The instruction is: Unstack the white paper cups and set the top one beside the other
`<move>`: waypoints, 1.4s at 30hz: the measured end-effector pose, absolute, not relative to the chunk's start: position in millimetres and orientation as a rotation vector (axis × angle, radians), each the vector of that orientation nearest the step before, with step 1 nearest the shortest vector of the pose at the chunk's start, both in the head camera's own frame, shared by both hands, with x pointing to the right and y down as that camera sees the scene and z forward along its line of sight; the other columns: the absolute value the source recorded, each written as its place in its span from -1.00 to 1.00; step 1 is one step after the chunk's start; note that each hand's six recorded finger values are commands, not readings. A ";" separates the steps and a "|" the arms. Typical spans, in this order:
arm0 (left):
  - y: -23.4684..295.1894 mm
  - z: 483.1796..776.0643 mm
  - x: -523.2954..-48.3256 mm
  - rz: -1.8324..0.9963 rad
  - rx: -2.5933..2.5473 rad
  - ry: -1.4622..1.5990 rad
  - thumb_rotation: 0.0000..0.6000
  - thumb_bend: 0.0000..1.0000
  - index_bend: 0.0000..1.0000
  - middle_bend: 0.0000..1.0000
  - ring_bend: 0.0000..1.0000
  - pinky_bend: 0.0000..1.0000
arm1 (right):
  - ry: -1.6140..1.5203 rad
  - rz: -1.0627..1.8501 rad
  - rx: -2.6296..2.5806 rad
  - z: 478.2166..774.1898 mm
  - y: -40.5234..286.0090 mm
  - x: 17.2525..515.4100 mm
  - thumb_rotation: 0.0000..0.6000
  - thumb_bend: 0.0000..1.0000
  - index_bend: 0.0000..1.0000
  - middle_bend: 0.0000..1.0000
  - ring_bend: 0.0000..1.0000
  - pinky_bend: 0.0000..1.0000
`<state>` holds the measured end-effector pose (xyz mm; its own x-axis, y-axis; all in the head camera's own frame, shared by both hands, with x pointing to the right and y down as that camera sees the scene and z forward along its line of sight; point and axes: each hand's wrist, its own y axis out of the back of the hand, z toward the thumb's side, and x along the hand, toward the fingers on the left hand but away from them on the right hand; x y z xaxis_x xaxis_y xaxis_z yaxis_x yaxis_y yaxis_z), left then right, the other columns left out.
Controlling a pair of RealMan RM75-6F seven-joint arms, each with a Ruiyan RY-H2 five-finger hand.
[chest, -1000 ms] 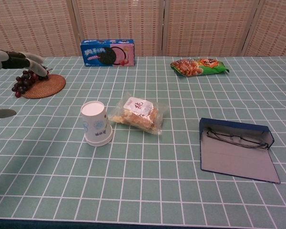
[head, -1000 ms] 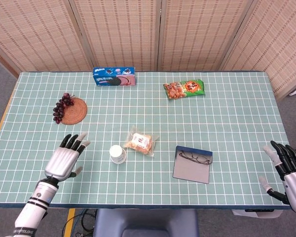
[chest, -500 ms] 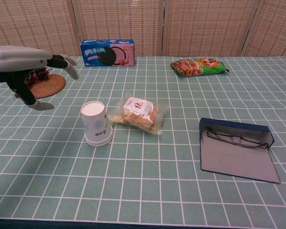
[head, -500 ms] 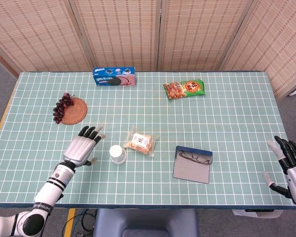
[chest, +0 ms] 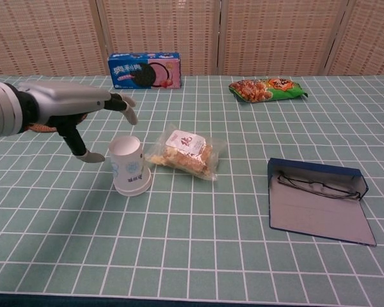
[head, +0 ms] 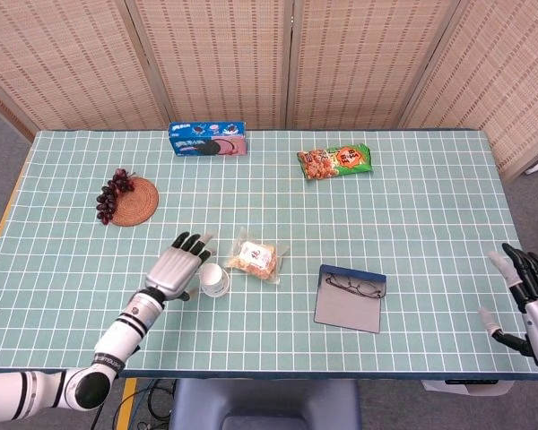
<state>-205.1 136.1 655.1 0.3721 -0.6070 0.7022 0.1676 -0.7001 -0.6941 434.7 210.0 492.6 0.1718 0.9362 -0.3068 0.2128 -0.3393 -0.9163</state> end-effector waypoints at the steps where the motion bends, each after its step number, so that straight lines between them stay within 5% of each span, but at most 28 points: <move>1: 135.9 656.1 -202.9 -1.395 -1.931 0.376 1.00 -0.41 -0.58 -1.00 -1.00 -1.00 | -1.106 1.216 -1.699 492.4 209.9 435.0 1.00 -0.32 -0.88 -1.00 -1.00 -1.00; 42: 138.2 659.6 -194.2 -1.416 -1.932 0.387 1.00 -0.41 -0.41 -1.00 -1.00 -1.00 | -1.105 1.218 -1.697 489.9 212.2 437.3 1.00 -0.32 -0.89 -1.00 -1.00 -1.00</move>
<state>-194.2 138.2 659.6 0.3578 -0.6060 0.7104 0.1598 -0.7099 -0.6860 437.3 212.2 489.9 0.1710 0.9367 -0.3055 0.2129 -0.3379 -0.9168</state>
